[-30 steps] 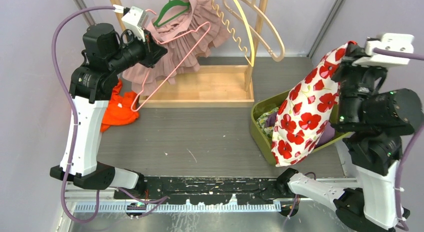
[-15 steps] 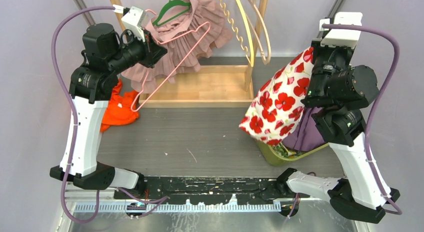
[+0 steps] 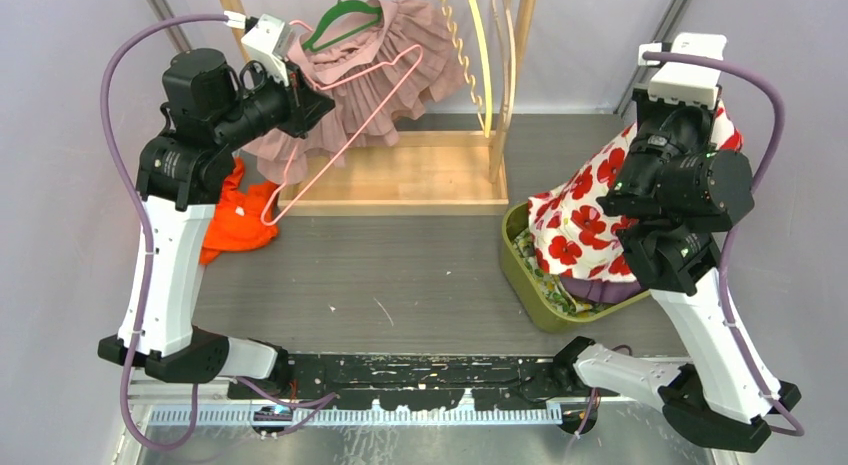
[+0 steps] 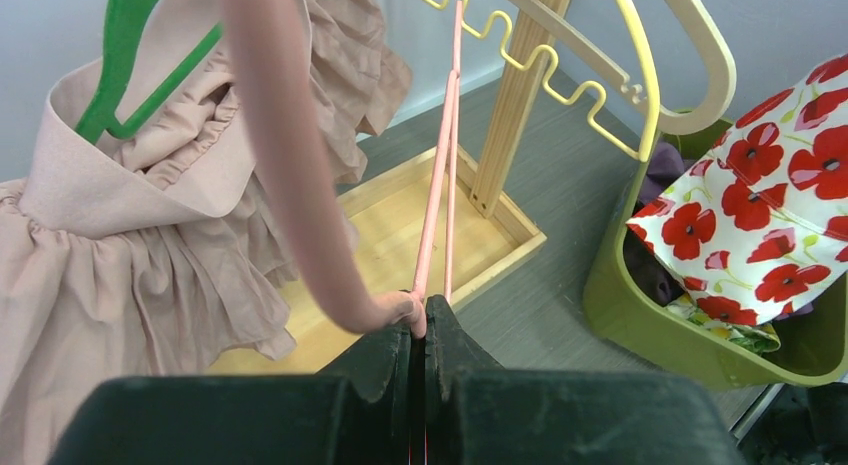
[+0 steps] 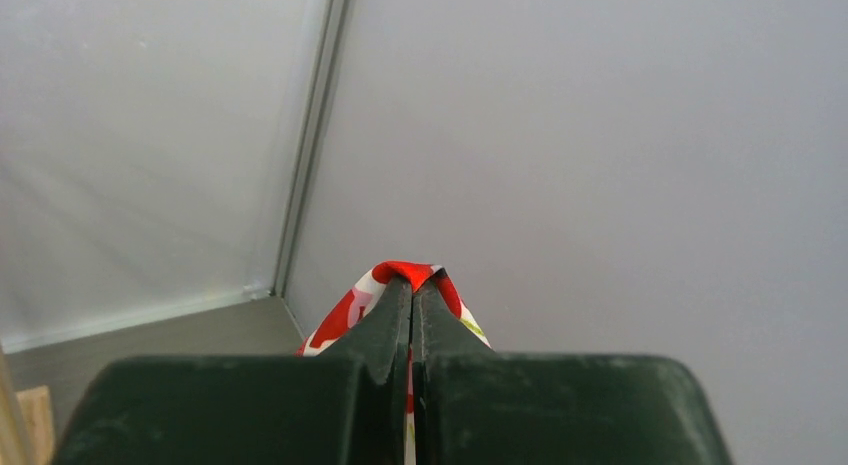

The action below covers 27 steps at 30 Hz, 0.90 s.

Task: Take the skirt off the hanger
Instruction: Place the skirt in the bin.

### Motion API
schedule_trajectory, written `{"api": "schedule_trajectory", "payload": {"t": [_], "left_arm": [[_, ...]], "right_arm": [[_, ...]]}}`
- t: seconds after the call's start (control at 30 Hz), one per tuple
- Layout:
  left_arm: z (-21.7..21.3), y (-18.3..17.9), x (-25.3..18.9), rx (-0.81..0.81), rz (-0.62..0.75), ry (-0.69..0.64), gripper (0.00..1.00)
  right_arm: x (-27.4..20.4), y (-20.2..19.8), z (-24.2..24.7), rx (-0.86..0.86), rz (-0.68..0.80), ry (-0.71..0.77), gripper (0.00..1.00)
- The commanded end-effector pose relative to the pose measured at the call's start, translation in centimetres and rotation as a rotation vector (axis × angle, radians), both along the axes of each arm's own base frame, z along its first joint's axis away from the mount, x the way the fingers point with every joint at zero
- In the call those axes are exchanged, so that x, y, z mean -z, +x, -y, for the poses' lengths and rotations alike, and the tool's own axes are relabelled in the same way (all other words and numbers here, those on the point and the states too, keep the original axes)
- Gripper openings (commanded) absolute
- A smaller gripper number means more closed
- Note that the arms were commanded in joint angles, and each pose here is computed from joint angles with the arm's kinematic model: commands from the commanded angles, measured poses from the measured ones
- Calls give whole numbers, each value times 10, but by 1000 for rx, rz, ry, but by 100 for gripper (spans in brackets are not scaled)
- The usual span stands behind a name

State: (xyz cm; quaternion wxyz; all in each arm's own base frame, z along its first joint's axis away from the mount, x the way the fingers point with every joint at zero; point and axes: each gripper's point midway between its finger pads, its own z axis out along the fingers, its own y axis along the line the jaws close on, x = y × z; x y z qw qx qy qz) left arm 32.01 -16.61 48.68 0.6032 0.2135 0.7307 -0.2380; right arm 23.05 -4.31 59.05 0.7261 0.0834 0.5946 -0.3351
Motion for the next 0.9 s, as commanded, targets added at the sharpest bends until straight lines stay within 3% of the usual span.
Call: {"api": "schedule_trajectory", "payload": {"t": [0.0,0.23,0.53,0.6,0.73,0.87], "left_arm": [[5,-9,-22,35,71,-48,0],[6,-9,-9,36,41,-39,0],[10,-4,-13,45,35,-58,0],[11,-3,-12,45,30,-59,0],[12,1,-10,44,23,-58,0],[13,6,-9,41,22,-51,0]], "right_arm": [[18,-6,8,38,-25,17,1],[103,-2,4,36,-168,59,1],[176,-21,13,45,-276,176,1],[191,-26,13,40,-294,219,10],[195,-28,12,9,-294,257,45],[174,-28,9,-42,-240,290,58]]}}
